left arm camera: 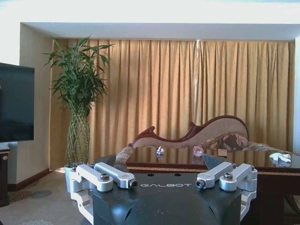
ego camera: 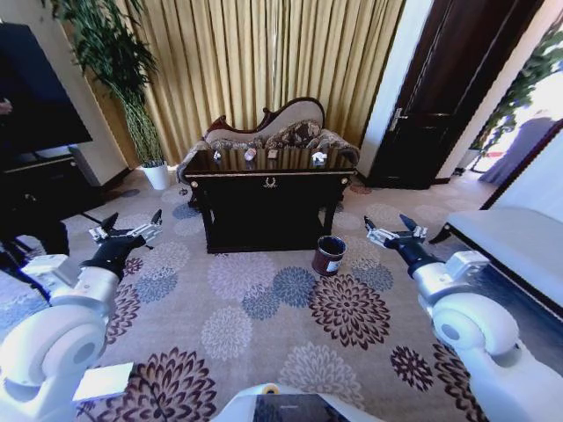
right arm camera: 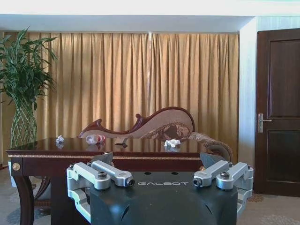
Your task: Move to the front of the table and place the trash on the table into the trash bin.
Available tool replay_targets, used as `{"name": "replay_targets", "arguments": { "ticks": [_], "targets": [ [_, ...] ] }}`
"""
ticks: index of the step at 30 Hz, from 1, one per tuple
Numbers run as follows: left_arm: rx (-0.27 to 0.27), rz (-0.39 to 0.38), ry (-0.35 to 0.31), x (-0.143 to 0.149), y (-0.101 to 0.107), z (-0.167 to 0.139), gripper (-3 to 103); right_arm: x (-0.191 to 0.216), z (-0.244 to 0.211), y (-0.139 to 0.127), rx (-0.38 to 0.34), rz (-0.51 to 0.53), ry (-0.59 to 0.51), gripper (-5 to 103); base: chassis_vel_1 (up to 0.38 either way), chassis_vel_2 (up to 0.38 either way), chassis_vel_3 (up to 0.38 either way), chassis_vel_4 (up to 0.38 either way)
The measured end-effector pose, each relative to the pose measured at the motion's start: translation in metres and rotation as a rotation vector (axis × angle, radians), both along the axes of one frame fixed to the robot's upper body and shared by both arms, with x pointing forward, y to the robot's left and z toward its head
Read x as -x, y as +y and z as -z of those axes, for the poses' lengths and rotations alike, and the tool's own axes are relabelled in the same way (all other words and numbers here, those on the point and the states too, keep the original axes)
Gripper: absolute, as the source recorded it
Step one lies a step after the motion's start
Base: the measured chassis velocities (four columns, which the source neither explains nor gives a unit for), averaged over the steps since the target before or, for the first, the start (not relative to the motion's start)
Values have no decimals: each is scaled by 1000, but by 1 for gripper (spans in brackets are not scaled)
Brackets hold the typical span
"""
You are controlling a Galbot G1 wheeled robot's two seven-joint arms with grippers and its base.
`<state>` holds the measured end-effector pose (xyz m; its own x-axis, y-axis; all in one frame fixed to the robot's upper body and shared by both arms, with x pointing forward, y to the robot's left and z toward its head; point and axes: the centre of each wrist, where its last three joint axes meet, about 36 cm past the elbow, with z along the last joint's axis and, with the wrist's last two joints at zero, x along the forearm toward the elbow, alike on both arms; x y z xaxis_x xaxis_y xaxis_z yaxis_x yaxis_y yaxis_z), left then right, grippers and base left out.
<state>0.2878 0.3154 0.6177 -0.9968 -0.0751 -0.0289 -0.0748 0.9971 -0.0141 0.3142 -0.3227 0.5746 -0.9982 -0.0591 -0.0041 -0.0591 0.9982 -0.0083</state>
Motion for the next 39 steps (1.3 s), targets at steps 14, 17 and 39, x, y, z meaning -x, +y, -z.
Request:
{"name": "replay_targets", "arguments": {
  "ticks": [14, 17, 39],
  "targets": [
    [-1, 1, -1, -2, 0, 0, 100, 4, -2, 0, 3, 3, 0, 100, 0, 0, 0, 0],
    [-1, 0, -2, -1, 0, 0, 100, 5, -2, 0, 4, 3, 0, 100, 0, 0, 0, 0],
    [19, 2, 2, 1, 2, -3, 100, 8, -20, 0, -33, -26, 22, 100, 0, 0, 0, 0]
  ]
}}
